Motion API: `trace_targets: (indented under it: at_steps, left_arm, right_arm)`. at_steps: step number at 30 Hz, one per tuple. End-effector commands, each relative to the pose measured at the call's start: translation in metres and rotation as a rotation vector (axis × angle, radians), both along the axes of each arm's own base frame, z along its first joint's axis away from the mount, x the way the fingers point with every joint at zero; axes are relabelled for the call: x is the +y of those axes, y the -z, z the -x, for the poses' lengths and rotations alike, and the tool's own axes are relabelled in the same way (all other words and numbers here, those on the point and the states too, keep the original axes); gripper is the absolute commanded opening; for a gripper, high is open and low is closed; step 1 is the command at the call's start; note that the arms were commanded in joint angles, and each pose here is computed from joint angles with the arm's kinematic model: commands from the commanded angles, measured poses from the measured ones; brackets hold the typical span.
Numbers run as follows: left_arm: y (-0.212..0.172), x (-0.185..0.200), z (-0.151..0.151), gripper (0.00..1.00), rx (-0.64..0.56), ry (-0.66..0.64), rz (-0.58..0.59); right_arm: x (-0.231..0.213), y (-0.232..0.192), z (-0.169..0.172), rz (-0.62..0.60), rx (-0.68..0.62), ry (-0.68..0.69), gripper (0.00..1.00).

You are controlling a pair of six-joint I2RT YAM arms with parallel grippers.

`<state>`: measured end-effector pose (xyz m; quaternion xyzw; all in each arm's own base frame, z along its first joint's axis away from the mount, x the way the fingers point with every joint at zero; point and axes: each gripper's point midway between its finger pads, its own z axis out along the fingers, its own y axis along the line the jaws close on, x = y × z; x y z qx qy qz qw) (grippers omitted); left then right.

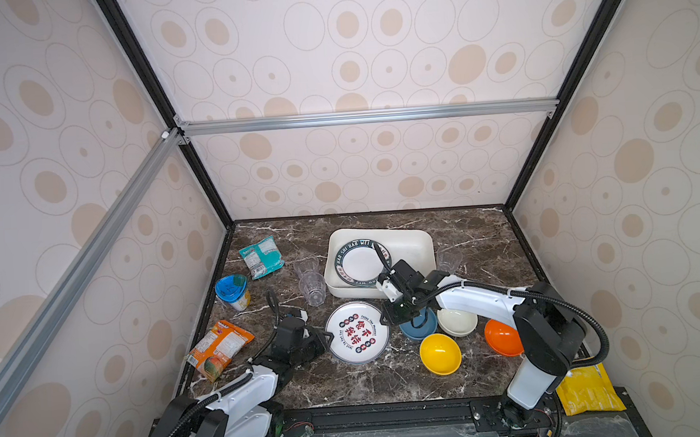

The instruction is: Place the mixed dishes into the plastic bin

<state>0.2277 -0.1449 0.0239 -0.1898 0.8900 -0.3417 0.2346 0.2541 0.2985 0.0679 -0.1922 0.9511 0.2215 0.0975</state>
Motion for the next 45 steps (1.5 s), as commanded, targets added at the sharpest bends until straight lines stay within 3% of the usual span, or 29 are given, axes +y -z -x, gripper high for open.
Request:
trace_targets:
  at_steps: [1, 13, 33, 45]
  left_arm:
    - [-0.007, -0.005, -0.006, 0.22, -0.037, 0.006, 0.021]
    - [-0.015, -0.002, -0.001, 0.0, -0.056, 0.004, 0.02]
    - [-0.035, -0.003, -0.002, 0.0, -0.102, -0.006, 0.064]
    - [-0.069, -0.008, -0.006, 0.0, -0.143, 0.014, 0.085]
  right_arm:
    - [0.004, -0.003, -0.002, 0.006, -0.013, -0.006, 0.3]
    - [0.002, -0.005, -0.007, 0.018, -0.032, 0.01, 0.29]
    - [0.007, 0.003, -0.01, 0.019, -0.004, 0.022, 0.35]
    - [-0.003, -0.011, -0.02, 0.013, -0.047, 0.068, 0.34]
